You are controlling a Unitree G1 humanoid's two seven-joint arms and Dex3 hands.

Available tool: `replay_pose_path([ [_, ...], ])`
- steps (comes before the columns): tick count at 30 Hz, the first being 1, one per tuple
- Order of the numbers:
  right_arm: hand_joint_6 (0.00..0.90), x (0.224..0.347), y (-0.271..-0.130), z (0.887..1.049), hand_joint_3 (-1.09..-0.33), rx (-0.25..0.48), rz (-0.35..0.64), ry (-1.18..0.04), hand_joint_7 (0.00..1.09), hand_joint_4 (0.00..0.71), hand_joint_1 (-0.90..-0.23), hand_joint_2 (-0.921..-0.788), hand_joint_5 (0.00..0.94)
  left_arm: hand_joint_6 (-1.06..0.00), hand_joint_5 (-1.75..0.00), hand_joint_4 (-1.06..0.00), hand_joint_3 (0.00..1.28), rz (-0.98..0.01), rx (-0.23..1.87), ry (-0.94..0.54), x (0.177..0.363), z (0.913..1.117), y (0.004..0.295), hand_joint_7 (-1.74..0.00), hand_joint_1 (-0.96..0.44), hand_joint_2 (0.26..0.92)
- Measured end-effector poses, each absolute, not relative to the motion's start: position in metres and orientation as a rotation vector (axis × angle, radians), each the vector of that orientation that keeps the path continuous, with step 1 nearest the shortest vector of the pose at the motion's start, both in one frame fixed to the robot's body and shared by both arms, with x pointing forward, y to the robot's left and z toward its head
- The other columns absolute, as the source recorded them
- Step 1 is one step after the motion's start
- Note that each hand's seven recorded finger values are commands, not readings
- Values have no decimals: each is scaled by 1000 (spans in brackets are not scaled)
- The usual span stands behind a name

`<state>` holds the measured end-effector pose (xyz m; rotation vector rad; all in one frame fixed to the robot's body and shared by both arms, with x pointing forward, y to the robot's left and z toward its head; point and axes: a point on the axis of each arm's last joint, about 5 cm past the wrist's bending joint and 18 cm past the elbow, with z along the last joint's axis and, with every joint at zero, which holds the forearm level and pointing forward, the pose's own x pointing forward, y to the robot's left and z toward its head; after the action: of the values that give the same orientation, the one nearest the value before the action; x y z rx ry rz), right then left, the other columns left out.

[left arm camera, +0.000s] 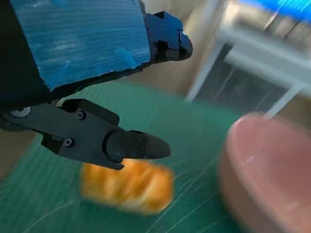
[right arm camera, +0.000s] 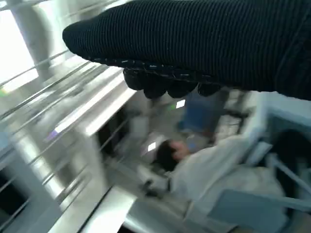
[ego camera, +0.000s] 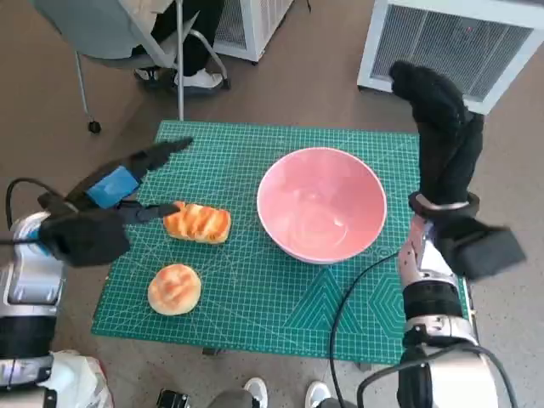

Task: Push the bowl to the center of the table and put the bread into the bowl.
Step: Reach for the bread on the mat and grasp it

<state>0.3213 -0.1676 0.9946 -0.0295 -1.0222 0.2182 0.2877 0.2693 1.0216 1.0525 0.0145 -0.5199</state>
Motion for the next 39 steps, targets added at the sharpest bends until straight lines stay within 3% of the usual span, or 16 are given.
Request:
replay_pose_path([
  [9,176,317,-170,991,-788,-49,229,-1037,399,350,-587,-921,3,-256,-2,-98,0,-582,1101,215,301,1020,263,-9,14,810],
  [12,179,317,-170,991,-787,-52,226,-1042,399,351,-586,-921,3,-254,0,-86,0,-614,1166,307,306,1020,255,-6,29,805],
  [23,183,317,-168,991,-770,-49,233,-1028,395,356,-590,-921,4,-267,0,-78,0,-641,1278,373,313,1019,237,-6,-23,789],
  [39,184,317,-166,990,-762,-41,224,-1022,391,358,-593,-921,3,-289,-7,-101,0,-682,1347,385,323,996,219,-8,-87,784],
])
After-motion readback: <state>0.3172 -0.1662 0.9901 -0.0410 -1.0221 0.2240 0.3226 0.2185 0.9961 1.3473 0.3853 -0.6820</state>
